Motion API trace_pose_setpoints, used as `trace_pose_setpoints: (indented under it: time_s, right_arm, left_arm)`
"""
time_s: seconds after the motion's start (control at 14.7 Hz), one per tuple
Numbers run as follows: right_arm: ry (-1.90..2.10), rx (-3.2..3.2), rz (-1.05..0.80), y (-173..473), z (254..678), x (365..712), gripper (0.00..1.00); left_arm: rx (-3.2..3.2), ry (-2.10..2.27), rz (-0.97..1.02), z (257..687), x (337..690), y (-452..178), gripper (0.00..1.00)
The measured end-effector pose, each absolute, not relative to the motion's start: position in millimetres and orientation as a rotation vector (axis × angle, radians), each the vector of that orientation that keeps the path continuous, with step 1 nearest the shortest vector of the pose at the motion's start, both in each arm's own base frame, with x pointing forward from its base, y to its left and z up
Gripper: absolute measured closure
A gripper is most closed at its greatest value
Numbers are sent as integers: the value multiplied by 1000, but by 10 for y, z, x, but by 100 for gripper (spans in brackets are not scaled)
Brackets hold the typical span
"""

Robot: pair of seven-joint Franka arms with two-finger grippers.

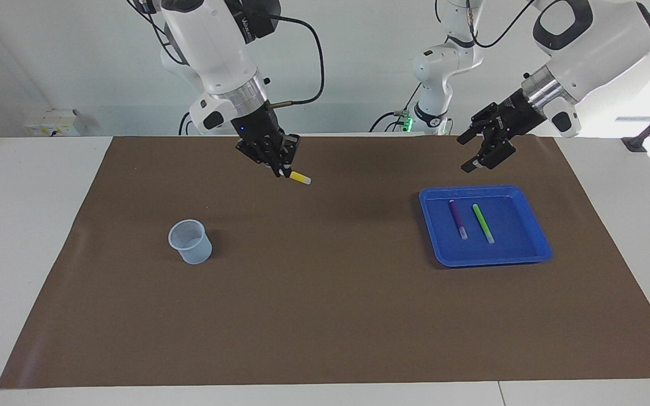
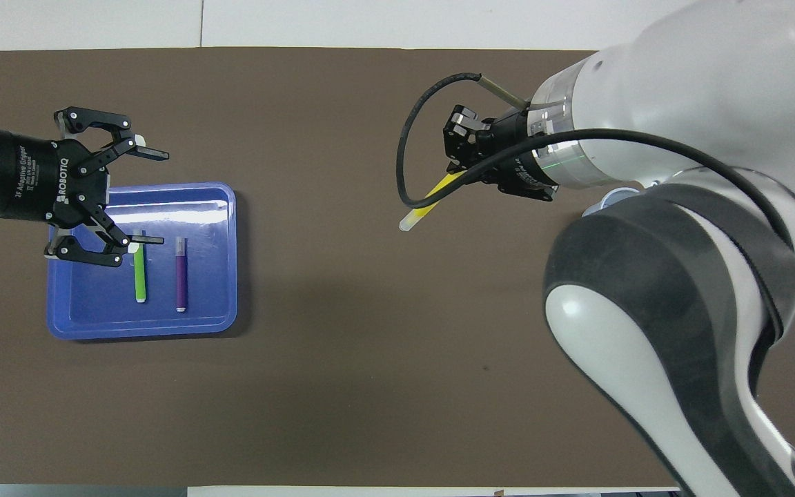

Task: Right arm passes pens to left for tray arrangement
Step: 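Carry the yellow pen toward the left gripper while the left gripper approaches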

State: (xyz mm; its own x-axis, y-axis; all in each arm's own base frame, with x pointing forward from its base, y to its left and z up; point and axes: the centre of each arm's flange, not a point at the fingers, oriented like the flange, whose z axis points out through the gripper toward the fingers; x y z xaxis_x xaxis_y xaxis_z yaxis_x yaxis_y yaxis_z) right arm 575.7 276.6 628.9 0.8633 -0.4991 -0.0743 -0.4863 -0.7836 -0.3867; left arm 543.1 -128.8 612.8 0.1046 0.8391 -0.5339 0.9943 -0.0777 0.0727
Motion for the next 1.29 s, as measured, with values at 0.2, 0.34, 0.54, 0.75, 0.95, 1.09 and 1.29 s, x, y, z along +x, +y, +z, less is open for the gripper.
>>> trace_pose_setpoints:
  time_s: [0.2, 0.34, 0.54, 0.75, 0.95, 1.09, 1.29]
  right_arm:
    - [868, -2520, -45, 3234, 6328, 5594, 83]
    - [981, -2409, -48, 3540, 6306, 5483, 83]
    - [1102, -2271, -51, 3794, 6212, 5374, 83]
    - [1139, -2247, -44, 3864, 6171, 5288, 83]
    - [1146, -2248, -45, 3850, 6159, 5278, 83]
    - [1151, -2250, -44, 3838, 6135, 5286, 83]
    - [1157, -2250, -44, 3819, 6117, 5299, 83]
  left_arm:
    - [1828, 1920, -515, 6207, 5405, -1571, 0]
    - [1745, 1982, -517, 6287, 5353, -1778, 0]
    - [1715, 2003, -519, 6439, 5168, -2079, 0]
    - [1713, 2001, -467, 6543, 4862, -2308, 0]
    - [1690, 2013, -323, 6427, 4562, -2488, 0]
    - [1665, 2021, -267, 6292, 4448, -2506, 0]
    - [1601, 2025, -213, 6134, 4495, -2417, 0]
